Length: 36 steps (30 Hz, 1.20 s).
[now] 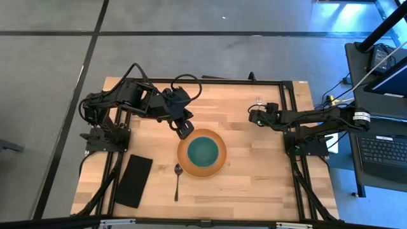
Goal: Set table place
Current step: Put the blue fork to the right of the orange plate
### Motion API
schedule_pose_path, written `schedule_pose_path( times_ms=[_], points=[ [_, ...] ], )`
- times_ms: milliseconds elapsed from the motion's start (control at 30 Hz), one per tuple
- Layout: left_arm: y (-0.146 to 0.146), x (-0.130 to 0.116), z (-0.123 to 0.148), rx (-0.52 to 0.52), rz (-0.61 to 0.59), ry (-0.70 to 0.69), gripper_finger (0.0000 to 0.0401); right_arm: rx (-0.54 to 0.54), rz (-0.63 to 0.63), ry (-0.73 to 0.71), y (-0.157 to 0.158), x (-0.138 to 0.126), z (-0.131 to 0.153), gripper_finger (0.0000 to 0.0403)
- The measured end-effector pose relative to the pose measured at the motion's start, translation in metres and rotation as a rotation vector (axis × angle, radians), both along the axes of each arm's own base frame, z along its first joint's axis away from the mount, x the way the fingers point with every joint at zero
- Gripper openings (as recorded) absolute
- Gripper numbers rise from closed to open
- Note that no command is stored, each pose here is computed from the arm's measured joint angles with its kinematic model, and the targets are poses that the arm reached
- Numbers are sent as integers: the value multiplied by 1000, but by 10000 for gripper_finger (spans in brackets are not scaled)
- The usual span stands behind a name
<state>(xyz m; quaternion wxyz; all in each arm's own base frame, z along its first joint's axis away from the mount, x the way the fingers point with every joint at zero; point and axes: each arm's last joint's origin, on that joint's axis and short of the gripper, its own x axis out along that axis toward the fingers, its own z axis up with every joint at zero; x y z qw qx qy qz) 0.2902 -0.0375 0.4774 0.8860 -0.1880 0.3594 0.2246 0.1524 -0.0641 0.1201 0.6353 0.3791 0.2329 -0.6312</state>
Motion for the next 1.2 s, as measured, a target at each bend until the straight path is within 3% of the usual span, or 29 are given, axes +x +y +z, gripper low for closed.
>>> schedule_pose_path(
  times_ms=[367,533,900,1033,1200],
  points=[
    [0,0,0,0,0,0,6,-34,23,-34,-9,0,-3,138],
    [0,0,0,0,0,0,1,7,27,-1,-10,2,-12,138],
    [0,0,0,0,0,1,25,-50,4,34,-16,13,-29,134],
    [0,0,0,0,0,0,34,-60,3,59,-16,12,-31,102],
    [0,0,0,0,0,0,44,-56,26,97,-17,11,-32,31]
  ],
)
